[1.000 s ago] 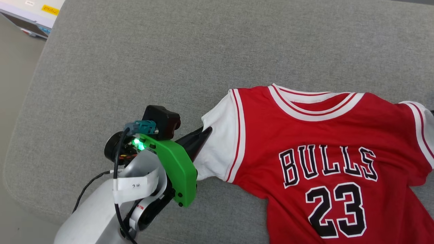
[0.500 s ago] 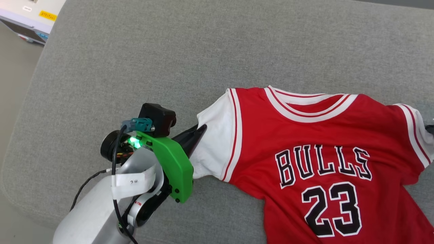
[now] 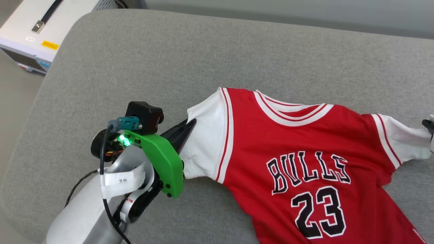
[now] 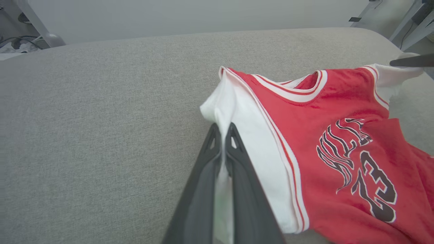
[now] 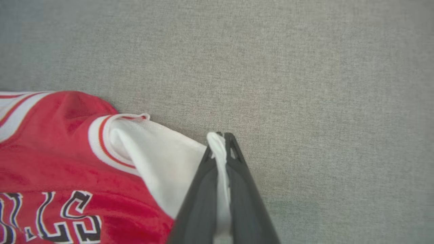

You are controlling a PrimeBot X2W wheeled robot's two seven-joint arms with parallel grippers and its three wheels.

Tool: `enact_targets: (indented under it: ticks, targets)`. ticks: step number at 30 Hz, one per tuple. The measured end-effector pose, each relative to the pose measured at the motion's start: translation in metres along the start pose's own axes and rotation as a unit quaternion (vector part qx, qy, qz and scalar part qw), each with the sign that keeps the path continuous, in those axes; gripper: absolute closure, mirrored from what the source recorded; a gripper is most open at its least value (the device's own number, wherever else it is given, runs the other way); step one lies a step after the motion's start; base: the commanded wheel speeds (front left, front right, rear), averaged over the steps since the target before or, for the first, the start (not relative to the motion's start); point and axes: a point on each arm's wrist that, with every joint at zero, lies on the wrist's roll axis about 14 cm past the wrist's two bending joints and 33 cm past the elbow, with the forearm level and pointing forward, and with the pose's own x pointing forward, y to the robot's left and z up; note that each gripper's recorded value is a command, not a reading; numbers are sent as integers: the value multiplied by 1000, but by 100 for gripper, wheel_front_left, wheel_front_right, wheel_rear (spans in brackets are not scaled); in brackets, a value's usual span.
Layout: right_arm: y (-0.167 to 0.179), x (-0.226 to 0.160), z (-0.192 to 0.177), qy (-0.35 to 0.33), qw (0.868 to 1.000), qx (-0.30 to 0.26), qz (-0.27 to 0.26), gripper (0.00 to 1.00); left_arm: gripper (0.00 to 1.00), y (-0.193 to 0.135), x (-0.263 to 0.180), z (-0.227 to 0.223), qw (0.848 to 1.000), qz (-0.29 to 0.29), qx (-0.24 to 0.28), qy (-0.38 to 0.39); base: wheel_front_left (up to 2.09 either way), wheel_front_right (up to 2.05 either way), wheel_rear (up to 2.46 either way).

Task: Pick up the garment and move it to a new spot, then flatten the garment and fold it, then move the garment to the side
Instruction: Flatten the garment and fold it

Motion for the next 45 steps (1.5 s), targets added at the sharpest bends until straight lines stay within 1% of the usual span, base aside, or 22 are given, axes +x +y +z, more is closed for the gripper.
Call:
enact_targets:
  ticks: [5, 9, 10, 11, 16, 21, 26, 28, 32, 36, 42, 45]
  targets:
    - [-6, -31, 21, -60, 998, -3, -4, 100, 100, -3, -12, 17, 1000, 0, 12, -29, 0, 0, 0]
    - [-10, -59, 36, -105, 994, -6, -7, 100, 100, -10, -21, 31, 998, -8, 21, -55, 0, 0, 0]
    - [-15, -93, 50, -154, 988, -15, -12, 100, 100, -18, -34, 54, 995, -14, 38, -95, 0, 0, 0]
    - [-18, -117, 64, -191, 981, -24, -18, 100, 100, -21, -44, 75, 990, -15, 45, -136, 0, 0, 0]
    - [-19, -155, 82, -244, 969, -34, -19, 100, 100, -23, -60, 106, 979, -14, 59, -193, 0, 0, 0]
    - [-19, -192, 99, -298, 954, -39, -16, 100, 100, -24, -73, 137, 968, -14, 83, -235, 0, 0, 0]
    - [-24, -227, 121, -356, 933, -44, -24, 100, 100, -27, -76, 152, 965, -17, 110, -238, 0, 0, 0]
    - [-27, -239, 133, -382, 922, -50, -30, 100, 100, -27, -74, 157, 965, -19, 122, -232, 0, 0, 0]
    - [-32, -252, 157, -419, 905, -61, -40, 100, 100, -26, -66, 167, 965, -29, 134, -224, 0, 0, 0]
    - [-37, -255, 180, -444, 892, -67, -48, 100, 100, -24, -53, 180, 964, -39, 143, -219, 0, 0, 0]
    - [-49, -251, 226, -487, 868, -72, -66, 100, 100, -11, -19, 202, 964, -47, 162, -204, 0, 0, 0]
    - [-56, -240, 248, -499, 860, -69, -77, 100, 100, -2, 2, 218, 963, -46, 165, -207, 0, 0, 0]
